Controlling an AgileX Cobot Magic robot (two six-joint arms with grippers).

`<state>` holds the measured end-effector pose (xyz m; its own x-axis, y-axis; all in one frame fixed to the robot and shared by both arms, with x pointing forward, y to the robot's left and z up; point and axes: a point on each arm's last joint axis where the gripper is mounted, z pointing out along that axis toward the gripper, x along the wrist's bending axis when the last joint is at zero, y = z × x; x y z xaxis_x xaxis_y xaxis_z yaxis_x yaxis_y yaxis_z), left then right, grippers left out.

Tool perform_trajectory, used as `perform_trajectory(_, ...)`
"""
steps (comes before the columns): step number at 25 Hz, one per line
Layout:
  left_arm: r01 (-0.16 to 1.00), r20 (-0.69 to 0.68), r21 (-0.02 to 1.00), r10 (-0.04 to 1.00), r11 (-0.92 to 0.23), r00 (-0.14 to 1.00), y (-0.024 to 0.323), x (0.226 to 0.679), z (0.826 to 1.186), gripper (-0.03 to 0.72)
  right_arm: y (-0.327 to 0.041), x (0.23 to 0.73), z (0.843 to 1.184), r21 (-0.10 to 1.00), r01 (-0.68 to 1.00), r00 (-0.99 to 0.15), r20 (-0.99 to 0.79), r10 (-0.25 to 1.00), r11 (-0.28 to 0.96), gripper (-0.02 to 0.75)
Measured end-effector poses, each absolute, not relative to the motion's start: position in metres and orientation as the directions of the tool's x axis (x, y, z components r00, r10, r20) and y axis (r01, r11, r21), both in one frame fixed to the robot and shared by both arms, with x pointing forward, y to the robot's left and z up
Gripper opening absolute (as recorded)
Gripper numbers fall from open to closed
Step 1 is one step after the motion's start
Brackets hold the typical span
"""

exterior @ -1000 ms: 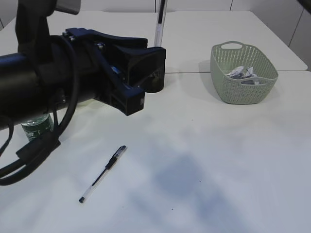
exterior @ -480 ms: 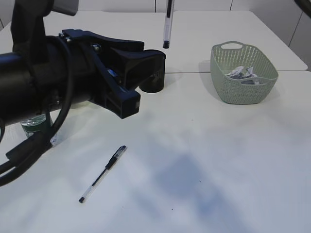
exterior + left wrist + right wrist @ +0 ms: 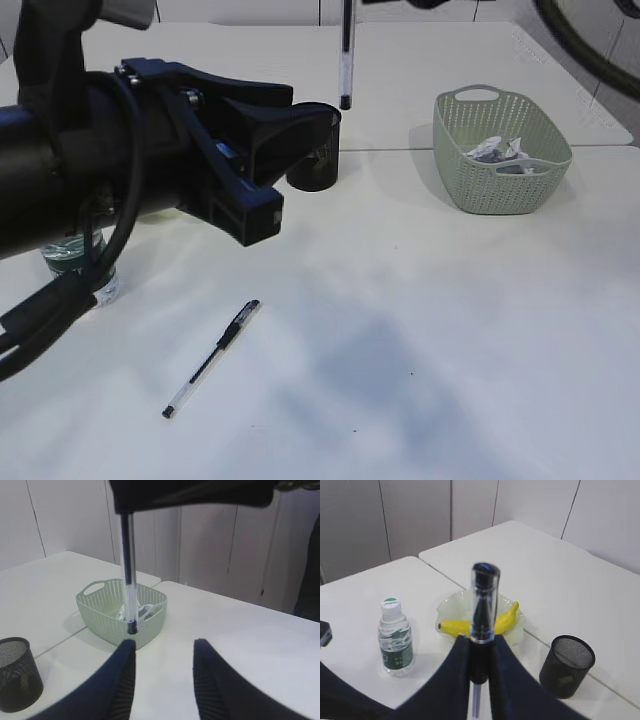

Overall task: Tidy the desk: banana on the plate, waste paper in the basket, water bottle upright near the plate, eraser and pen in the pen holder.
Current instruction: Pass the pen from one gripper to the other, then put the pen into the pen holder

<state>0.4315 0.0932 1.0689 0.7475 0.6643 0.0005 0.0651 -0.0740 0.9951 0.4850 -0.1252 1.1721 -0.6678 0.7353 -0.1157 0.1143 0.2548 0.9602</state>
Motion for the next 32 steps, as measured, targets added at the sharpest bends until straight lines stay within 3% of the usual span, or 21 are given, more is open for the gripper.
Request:
perform_trajectory(21, 0.093, 0.043, 0.981, 0.658, -0.17, 0.752, 0.095, 0.431, 1.061, 0.279, -0.126, 0.539, 1.132, 0.944, 0.129, -0.561, -0.182, 0.807, 0.302, 0.05)
perform_trajectory(32, 0.138, 0.054, 0.971, 0.737, -0.197, 0.673, 0.13, 0.437, 1.075, 0.279, -0.116, 0.569, 1.099, 0.942, 0.131, -0.508, -0.205, 0.837, 0.31, 0.05)
